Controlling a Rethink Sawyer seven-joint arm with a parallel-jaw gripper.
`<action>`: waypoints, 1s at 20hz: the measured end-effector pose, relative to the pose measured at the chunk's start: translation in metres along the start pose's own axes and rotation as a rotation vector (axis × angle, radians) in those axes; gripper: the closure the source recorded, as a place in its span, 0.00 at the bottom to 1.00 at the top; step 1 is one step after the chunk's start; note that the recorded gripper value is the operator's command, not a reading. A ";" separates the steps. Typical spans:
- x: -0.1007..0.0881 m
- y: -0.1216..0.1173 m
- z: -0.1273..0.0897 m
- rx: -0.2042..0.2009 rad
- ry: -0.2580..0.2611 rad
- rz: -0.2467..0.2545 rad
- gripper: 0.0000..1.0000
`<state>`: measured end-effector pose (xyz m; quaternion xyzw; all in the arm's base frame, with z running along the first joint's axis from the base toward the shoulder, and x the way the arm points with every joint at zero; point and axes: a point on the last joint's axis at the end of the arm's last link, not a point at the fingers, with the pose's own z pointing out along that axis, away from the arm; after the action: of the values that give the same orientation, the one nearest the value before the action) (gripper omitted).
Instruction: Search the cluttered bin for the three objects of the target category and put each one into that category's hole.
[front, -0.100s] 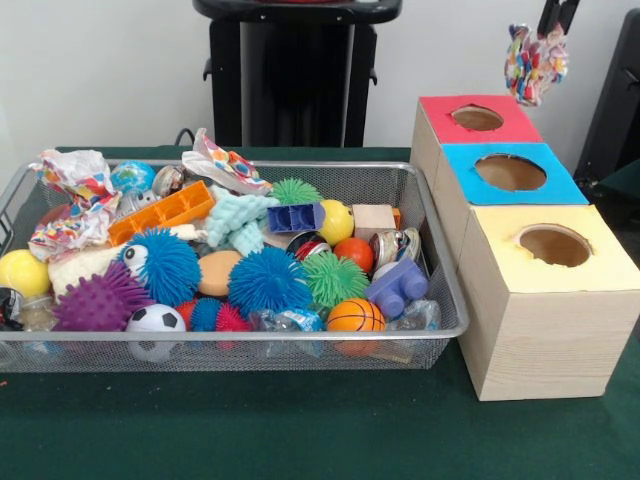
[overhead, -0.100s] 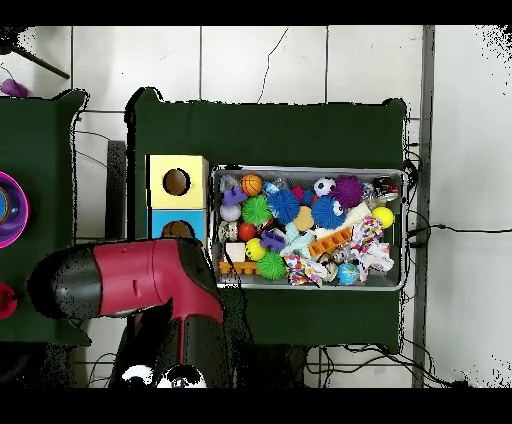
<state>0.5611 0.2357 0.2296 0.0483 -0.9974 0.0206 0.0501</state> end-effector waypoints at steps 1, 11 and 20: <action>-0.003 0.000 -0.001 0.000 -0.004 0.000 1.00; -0.037 -0.001 0.006 0.005 -0.032 -0.001 1.00; -0.072 -0.003 0.015 0.008 -0.059 0.001 1.00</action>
<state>0.6315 0.2387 0.2072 0.0486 -0.9983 0.0231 0.0202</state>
